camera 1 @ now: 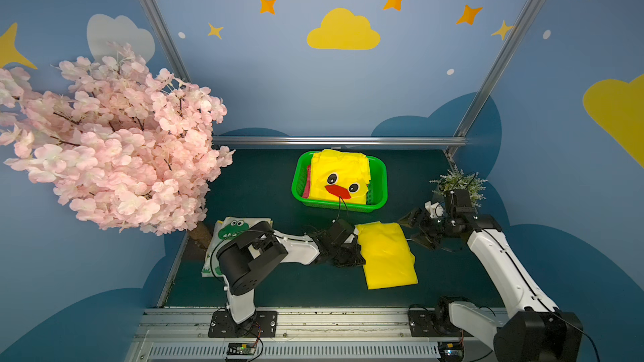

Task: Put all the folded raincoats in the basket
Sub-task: Move the raincoat to the center of the board, then pick up the raincoat from the center of the board.

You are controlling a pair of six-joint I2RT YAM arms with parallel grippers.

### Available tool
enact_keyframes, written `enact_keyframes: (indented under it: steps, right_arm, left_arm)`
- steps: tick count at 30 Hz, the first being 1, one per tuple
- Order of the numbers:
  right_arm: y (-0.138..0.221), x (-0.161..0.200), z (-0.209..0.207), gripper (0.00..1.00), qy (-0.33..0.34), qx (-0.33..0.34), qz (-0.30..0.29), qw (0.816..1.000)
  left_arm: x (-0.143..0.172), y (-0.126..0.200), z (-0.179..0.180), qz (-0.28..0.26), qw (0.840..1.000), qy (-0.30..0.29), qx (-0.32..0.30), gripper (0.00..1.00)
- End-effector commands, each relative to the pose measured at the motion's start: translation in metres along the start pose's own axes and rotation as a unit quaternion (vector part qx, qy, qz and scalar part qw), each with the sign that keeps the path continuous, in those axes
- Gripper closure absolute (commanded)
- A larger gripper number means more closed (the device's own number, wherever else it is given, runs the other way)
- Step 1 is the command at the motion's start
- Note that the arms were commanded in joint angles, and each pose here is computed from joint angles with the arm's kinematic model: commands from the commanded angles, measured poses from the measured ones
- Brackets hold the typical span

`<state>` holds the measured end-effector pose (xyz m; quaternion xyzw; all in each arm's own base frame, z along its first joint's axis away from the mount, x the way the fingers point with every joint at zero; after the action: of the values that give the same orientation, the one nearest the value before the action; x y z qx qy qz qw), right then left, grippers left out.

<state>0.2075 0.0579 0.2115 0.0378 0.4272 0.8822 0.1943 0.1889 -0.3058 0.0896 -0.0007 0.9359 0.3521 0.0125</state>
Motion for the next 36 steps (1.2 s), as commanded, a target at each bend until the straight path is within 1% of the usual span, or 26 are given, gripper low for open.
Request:
enact_keyframes:
  steps: [1, 6, 10, 20, 23, 28, 36]
  right_arm:
    - [-0.012, 0.010, -0.015, 0.19, 0.006, 0.030, 0.012, 0.999]
    - [-0.041, 0.017, -0.033, 0.19, 0.002, 0.052, 0.053, 0.997]
    - [-0.061, 0.018, -0.038, 0.20, 0.013, 0.055, 0.089, 0.994]
    - [-0.101, 0.024, -0.042, 0.23, 0.031, 0.051, 0.148, 0.987]
    - [-0.109, 0.026, -0.042, 0.28, 0.035, 0.045, 0.158, 0.986]
    - [-0.117, 0.027, -0.042, 0.44, 0.036, 0.034, 0.167, 0.985]
    - [-0.121, 0.030, -0.036, 0.61, 0.046, 0.014, 0.174, 0.984]
  left_arm:
    - [0.002, 0.018, 0.005, -0.012, 1.000, -0.010, -0.017, 0.98]
    - [0.003, 0.038, 0.016, -0.022, 0.999, -0.006, -0.033, 0.98]
    - [0.001, 0.049, 0.020, -0.029, 0.999, -0.009, -0.045, 0.98]
    - [0.002, 0.051, 0.039, -0.025, 0.998, 0.003, -0.066, 0.98]
    - [0.003, 0.049, 0.043, -0.021, 0.997, 0.004, -0.071, 0.98]
    - [0.003, 0.046, 0.044, -0.015, 0.997, 0.004, -0.072, 0.98]
    - [0.002, 0.045, 0.043, -0.009, 0.997, 0.001, -0.071, 0.98]
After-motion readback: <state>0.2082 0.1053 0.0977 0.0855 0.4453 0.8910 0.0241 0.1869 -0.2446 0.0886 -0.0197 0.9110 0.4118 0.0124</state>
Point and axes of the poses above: each gripper's point midway between its finger pads, its own y axis back along the fingers, its own z axis along the line the jaws close on, x = y × z, the point moved 9 cm from there along y, back along the fingers, and after that the axes turned 7 degrees about y, right-handed, at the moved point
